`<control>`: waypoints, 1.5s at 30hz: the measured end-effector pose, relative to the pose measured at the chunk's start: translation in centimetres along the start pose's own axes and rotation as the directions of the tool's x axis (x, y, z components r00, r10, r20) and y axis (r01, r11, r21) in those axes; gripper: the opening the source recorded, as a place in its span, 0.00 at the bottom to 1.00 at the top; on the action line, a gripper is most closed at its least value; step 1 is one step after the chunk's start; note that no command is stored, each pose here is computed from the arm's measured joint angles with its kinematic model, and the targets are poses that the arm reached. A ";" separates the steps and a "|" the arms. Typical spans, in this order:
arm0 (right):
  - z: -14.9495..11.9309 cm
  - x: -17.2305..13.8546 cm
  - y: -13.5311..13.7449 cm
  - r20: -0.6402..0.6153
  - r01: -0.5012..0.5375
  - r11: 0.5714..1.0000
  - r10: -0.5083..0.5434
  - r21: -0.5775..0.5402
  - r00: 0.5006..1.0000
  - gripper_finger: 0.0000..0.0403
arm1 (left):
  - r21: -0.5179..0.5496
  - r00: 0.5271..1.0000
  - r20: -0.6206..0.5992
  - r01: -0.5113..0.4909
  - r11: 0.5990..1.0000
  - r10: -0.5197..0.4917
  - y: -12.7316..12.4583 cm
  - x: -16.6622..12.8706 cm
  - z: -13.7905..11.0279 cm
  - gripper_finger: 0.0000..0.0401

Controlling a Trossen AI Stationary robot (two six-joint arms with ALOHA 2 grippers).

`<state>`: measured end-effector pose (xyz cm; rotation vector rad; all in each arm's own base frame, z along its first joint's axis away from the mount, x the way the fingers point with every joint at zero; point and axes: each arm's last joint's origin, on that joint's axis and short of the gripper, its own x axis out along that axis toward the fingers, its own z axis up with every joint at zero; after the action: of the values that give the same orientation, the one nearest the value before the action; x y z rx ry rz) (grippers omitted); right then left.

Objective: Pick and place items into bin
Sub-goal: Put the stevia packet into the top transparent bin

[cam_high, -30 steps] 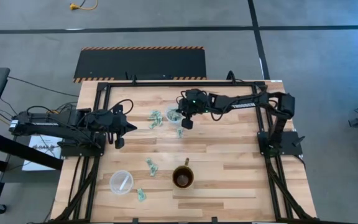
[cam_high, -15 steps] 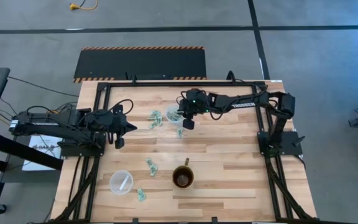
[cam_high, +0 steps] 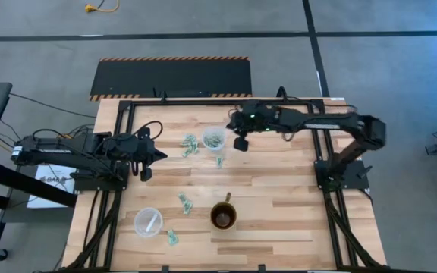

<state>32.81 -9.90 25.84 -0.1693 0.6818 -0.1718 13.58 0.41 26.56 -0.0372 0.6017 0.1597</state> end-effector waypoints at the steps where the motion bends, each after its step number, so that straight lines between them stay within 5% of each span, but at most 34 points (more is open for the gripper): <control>1: 0.2 -1.1 -0.1 -0.002 0.015 1.000 -0.015 -0.002 1.000 0.01 | 0.000 1.000 0.000 0.000 1.000 0.000 0.0 0.0 0.0 0.00; 11: -3.5 -11.3 0.7 0.182 0.186 0.972 -0.211 0.144 0.960 0.01 | 0.000 1.000 0.000 0.000 1.000 0.000 0.0 0.0 0.0 0.00; 20: -7.1 -18.0 2.6 0.522 0.108 0.952 -0.250 0.288 0.816 0.00 | 0.000 1.000 0.000 0.000 1.000 0.000 0.0 0.0 0.0 0.00; 34: -12.6 -18.1 5.0 0.682 -0.018 0.950 -0.211 0.312 0.701 0.00 | 0.000 1.000 0.000 0.000 1.000 0.000 0.0 0.0 0.0 0.00; 45: -15.3 -17.4 5.8 0.697 -0.032 0.954 -0.194 0.297 0.690 0.00 | 0.000 1.000 0.000 0.000 1.000 0.000 0.0 0.0 0.0 0.00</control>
<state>10.39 -2.03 23.56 0.0246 -0.1580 -0.2689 13.58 0.41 26.56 -0.0371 0.6016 0.1597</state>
